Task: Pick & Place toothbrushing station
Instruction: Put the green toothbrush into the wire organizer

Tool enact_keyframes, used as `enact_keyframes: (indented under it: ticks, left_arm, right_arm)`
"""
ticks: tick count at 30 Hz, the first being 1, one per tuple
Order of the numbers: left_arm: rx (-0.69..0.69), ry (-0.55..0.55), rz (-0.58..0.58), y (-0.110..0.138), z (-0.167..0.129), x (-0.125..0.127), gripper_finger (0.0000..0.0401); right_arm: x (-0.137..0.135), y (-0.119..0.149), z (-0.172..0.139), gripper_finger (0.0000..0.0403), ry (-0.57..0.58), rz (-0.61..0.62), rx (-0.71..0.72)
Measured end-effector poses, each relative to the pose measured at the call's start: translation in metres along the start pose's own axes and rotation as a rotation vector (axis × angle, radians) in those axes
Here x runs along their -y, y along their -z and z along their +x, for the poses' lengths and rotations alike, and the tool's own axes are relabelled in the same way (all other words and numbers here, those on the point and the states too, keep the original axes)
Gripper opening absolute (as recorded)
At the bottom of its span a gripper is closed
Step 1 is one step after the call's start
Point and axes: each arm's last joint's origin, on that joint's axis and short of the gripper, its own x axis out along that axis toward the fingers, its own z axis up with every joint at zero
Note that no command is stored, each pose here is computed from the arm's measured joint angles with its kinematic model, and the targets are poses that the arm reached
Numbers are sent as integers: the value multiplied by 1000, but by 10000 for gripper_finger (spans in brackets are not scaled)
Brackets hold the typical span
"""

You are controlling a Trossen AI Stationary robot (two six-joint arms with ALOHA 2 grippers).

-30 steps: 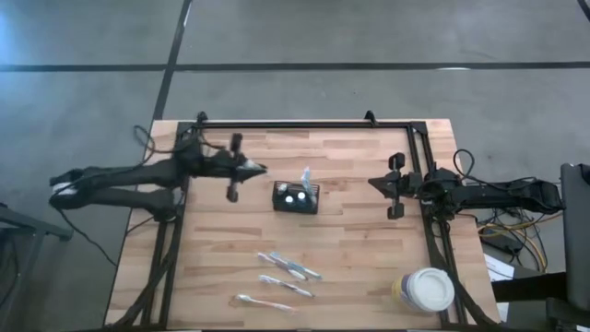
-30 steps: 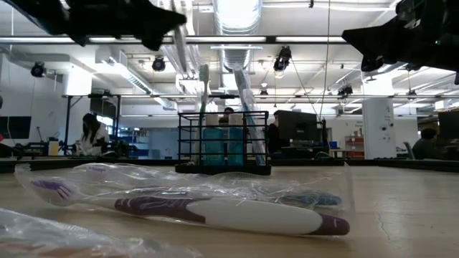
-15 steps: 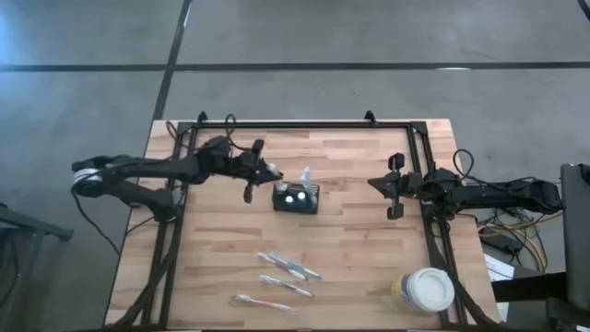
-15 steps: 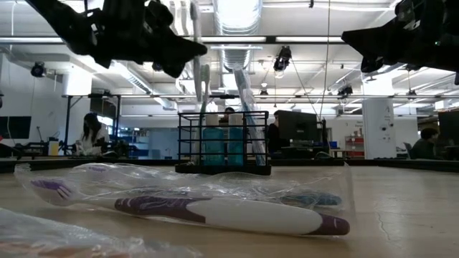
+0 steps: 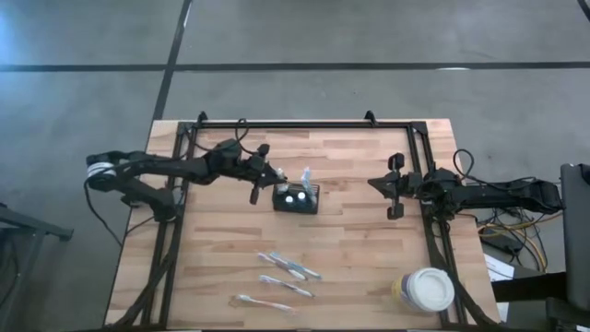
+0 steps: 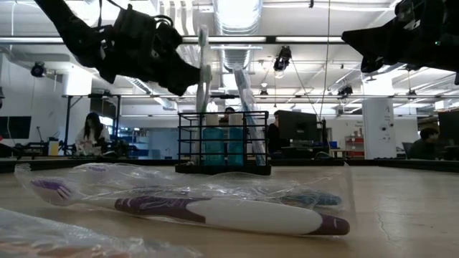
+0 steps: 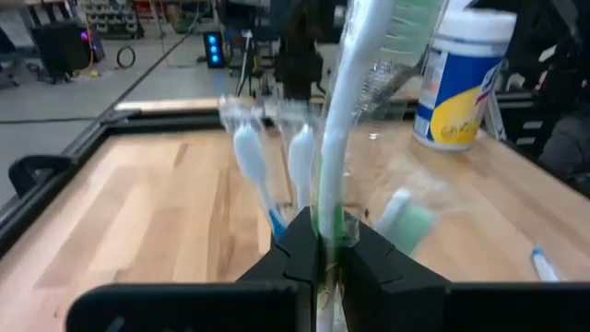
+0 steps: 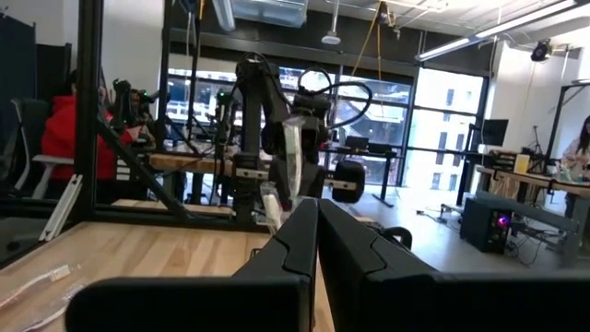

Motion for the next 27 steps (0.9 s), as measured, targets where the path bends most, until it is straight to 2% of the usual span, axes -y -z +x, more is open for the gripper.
enact_keyframes:
  ticks: [19,27]
  left_arm:
    - [-72,-6,21,47,11,-3,24]
    - [-75,-10,-8,47,10,-4,64]
  right_arm:
    - [0,-1,0,8,0,2,9]
    - [0,-2,0,8,2,2,18]
